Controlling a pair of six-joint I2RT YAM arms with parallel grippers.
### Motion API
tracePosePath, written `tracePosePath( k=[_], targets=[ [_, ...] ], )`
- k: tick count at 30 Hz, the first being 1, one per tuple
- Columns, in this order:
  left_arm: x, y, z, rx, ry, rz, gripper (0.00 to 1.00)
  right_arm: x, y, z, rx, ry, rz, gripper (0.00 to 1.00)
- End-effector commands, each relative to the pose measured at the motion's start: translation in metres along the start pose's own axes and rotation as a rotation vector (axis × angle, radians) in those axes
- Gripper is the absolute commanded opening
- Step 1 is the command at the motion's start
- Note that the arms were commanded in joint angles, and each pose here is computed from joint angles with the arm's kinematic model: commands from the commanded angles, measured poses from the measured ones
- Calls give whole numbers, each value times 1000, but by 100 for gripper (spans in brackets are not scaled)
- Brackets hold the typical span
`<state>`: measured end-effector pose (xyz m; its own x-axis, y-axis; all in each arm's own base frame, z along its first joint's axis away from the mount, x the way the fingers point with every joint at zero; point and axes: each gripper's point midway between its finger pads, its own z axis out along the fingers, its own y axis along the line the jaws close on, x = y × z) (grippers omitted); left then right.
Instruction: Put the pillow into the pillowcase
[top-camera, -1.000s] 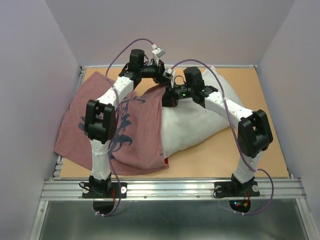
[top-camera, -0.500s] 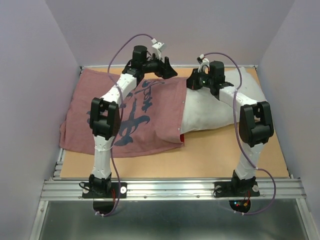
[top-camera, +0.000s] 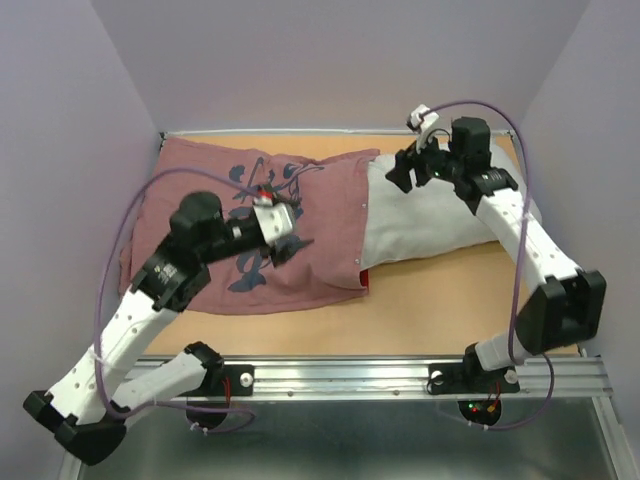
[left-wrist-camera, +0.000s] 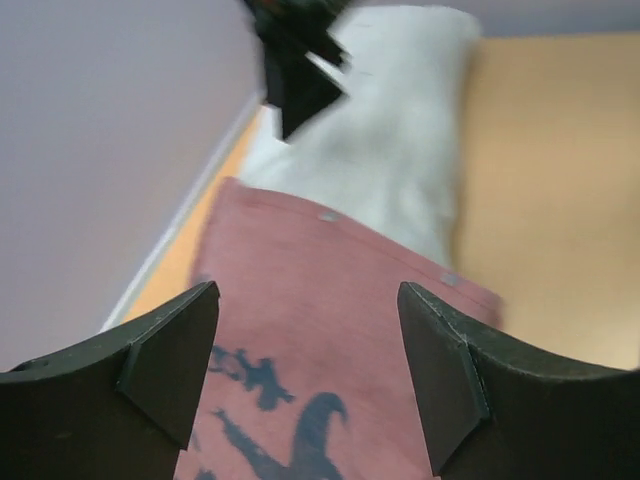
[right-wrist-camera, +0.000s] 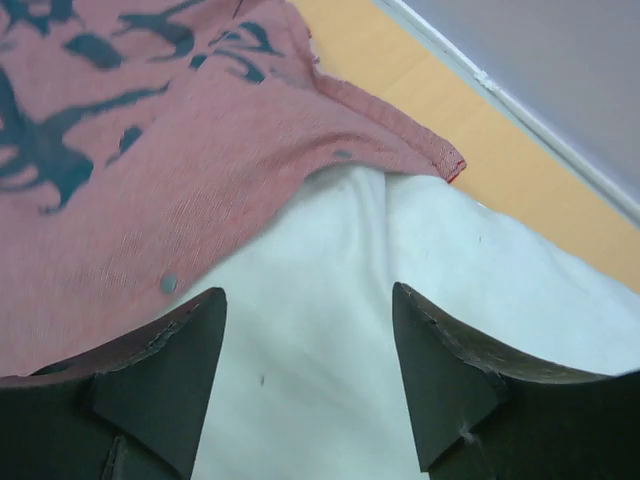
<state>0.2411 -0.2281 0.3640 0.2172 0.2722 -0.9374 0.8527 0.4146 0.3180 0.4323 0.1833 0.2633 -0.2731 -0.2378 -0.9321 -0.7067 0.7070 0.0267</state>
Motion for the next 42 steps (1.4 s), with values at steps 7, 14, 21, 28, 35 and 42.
tracePosePath(
  k=[7,14,21,28,35,42],
  targets=[
    [131,-147,31,312,312,280,73,114,64,-47,-212,283,-299,80],
    [159,-192,68,367,353,485,67,163,85,-21,-269,369,-277,93],
    [193,-200,107,332,447,522,63,169,89,-2,-300,373,-197,82],
    [216,-195,123,270,505,544,69,166,96,4,-342,362,-150,74],
    [237,-189,146,243,551,545,71,170,109,5,-412,360,-93,38],
    [249,-162,156,190,595,513,71,156,125,0,-475,329,-39,0]
  ],
)
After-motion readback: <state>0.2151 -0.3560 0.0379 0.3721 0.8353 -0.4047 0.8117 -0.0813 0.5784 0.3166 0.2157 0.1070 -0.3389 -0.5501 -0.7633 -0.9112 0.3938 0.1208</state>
